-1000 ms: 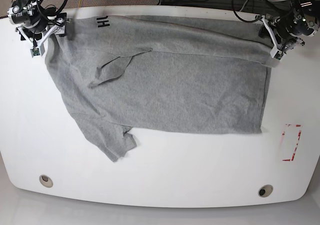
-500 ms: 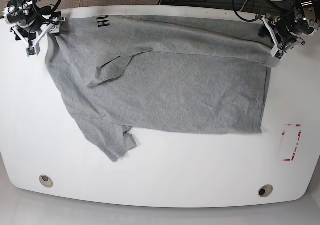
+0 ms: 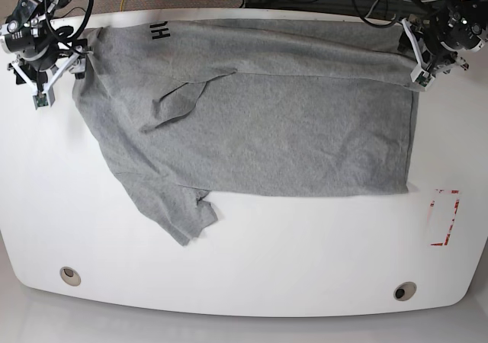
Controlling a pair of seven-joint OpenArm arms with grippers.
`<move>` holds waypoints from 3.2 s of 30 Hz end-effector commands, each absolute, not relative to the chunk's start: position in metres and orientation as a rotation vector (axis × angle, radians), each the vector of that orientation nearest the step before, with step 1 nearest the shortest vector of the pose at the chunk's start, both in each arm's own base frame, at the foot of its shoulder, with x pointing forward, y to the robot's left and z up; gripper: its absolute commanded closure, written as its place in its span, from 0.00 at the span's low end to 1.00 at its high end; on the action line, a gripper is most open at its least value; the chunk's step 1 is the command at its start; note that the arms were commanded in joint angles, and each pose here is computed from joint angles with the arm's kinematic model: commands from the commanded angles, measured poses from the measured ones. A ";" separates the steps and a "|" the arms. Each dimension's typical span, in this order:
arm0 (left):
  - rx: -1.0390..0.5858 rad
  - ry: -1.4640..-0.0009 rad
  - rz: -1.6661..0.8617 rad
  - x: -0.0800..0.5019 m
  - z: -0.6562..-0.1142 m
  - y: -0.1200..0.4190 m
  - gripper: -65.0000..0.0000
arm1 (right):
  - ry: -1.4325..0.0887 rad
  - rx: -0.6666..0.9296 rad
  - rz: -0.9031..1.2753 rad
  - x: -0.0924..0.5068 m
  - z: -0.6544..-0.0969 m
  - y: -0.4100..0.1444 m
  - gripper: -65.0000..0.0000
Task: Layout the t-shirt on the table in an organized manner, then fold the t-shirt properly
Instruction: 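Release and move both grippers across the shirt to the hem edge, then grasp the hem corners of the grey shirt with both grippers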
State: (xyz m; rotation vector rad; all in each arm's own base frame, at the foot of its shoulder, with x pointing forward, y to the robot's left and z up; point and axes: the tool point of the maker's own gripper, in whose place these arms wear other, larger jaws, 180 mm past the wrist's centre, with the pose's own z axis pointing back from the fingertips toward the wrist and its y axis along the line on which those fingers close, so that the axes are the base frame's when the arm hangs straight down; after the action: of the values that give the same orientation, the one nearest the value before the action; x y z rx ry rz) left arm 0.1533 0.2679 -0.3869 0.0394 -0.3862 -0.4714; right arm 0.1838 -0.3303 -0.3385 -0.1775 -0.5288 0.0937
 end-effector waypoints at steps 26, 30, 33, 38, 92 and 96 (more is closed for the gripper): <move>0.280 -0.873 -0.399 0.344 -0.240 0.285 0.58 | -0.771 0.038 0.094 0.404 -0.301 -0.300 0.24; 0.296 -0.879 -0.353 0.366 -0.232 0.297 0.58 | -0.771 0.112 0.064 0.423 -0.319 -0.293 0.24; 0.279 -0.875 -0.320 0.382 -0.231 0.304 0.58 | -0.769 0.163 0.042 0.434 -0.335 -0.286 0.24; 0.223 -0.905 -0.296 0.402 -0.232 0.305 0.58 | -0.758 0.229 0.003 0.443 -0.362 -0.281 0.24; -0.149 -0.830 0.037 0.430 -0.371 0.317 0.53 | -0.702 0.405 -0.043 0.435 -0.416 -0.220 0.93; -0.157 -0.825 0.083 0.431 -0.379 0.318 0.41 | -0.700 0.405 -0.044 0.434 -0.416 -0.220 0.93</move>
State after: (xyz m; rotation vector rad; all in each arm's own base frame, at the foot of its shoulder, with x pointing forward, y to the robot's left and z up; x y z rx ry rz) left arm 0.4145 0.3063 -0.4008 -0.1724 -0.7544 0.0622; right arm 0.4276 -0.2132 -0.4252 0.4231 -0.6932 -0.0537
